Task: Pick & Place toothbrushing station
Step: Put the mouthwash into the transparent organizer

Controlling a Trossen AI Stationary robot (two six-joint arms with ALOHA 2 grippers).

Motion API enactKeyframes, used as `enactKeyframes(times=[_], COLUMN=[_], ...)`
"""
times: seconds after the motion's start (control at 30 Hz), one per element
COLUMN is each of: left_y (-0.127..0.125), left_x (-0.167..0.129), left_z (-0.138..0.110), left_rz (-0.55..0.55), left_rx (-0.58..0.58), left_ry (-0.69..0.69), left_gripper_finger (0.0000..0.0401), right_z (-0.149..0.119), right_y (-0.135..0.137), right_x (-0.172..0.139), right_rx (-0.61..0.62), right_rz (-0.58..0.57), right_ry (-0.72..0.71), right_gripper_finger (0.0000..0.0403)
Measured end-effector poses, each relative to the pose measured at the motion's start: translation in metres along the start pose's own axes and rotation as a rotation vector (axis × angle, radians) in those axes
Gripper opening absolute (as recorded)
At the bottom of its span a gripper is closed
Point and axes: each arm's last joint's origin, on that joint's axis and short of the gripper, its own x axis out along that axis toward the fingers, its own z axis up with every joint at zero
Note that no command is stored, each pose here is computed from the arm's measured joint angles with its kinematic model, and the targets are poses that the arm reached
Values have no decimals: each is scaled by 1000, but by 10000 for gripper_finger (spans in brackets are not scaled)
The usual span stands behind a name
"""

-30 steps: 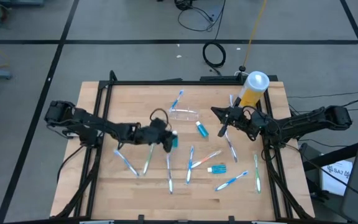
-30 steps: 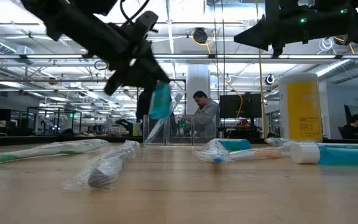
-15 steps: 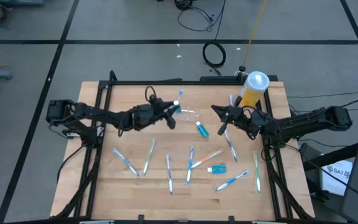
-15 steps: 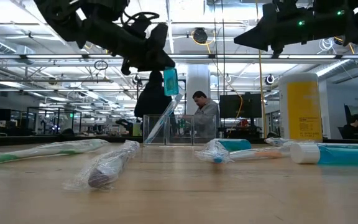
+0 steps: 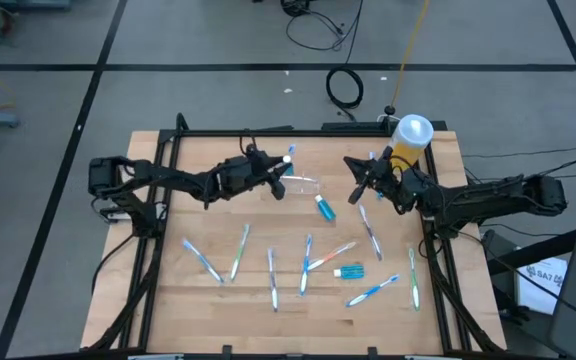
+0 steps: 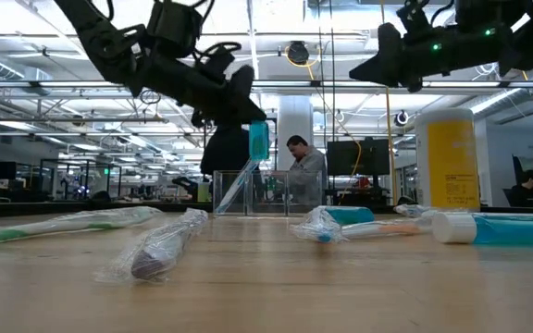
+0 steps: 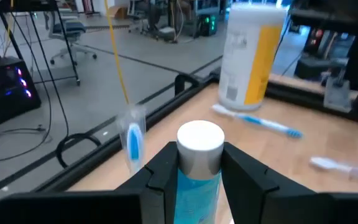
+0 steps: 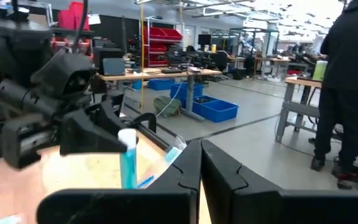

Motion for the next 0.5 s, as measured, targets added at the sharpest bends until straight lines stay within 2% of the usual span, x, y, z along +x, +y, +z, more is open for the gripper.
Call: enactKeyframes(times=[0.27,0.5], left_y=[-3,-4], left_x=[15,25], left_z=[-31,-49], left_rz=[3,2], left_rx=[21,59], left_ry=[76,62], left_gripper_finger=[102,102], right_z=[-10,-17], right_y=[-5,-11], right_x=[8,14], right_rx=[-24,2], right_rz=[-39,-75], right_ry=[44,74], right_gripper_finger=[2,2])
